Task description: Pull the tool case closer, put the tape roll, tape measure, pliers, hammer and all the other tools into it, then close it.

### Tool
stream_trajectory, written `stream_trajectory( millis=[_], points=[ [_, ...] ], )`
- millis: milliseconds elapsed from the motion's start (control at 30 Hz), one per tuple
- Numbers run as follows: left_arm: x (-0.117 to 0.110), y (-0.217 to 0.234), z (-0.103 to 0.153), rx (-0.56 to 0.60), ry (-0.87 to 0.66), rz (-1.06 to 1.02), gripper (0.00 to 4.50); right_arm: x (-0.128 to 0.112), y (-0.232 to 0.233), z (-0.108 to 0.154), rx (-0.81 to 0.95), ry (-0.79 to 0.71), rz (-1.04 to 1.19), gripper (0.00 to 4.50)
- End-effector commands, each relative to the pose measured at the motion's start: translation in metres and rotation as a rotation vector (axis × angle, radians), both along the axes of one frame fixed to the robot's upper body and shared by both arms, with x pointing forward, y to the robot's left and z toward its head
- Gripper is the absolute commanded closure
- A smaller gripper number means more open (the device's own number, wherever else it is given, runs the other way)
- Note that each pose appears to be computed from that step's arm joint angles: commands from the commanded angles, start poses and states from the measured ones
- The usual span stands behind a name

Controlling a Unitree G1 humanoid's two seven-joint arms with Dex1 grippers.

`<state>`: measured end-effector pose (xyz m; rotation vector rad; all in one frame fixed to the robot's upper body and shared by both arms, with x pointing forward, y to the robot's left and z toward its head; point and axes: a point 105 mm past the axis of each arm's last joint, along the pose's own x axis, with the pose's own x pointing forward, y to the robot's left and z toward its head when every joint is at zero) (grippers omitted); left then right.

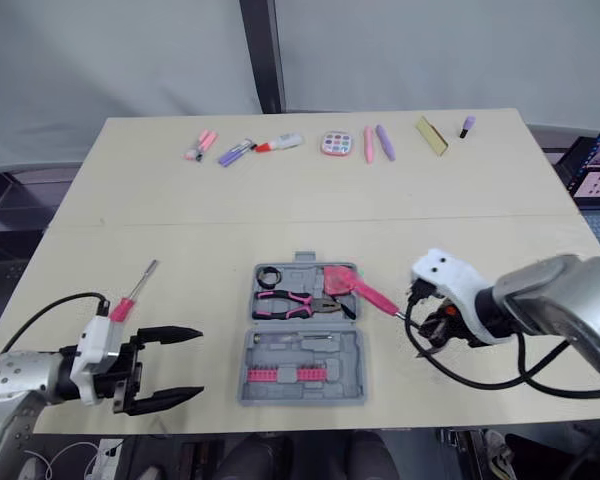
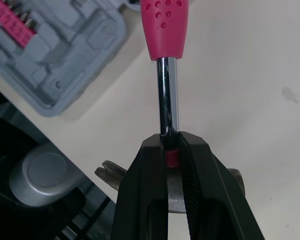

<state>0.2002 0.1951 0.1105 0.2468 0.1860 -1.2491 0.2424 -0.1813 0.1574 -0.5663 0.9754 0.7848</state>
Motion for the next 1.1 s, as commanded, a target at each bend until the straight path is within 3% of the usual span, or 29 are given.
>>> stream_trajectory(
  millis=[33,633,1100],
  points=[
    [-0.001,0.004,0.005,0.015,-0.031,-0.003,0.0,-0.005,0.015,0.007,-0.011,-0.008,0.091,4.49],
    [-0.015,0.017,-0.012,0.06,0.0,0.019,0.0,-0.02,0.068,-0.009,-0.252,0.082,0.476,4.49],
    [-0.021,0.034,-0.022,0.123,-0.044,0.059,0.0,-0.003,0.103,-0.028,-0.281,0.085,0.521,4.49]
  ],
)
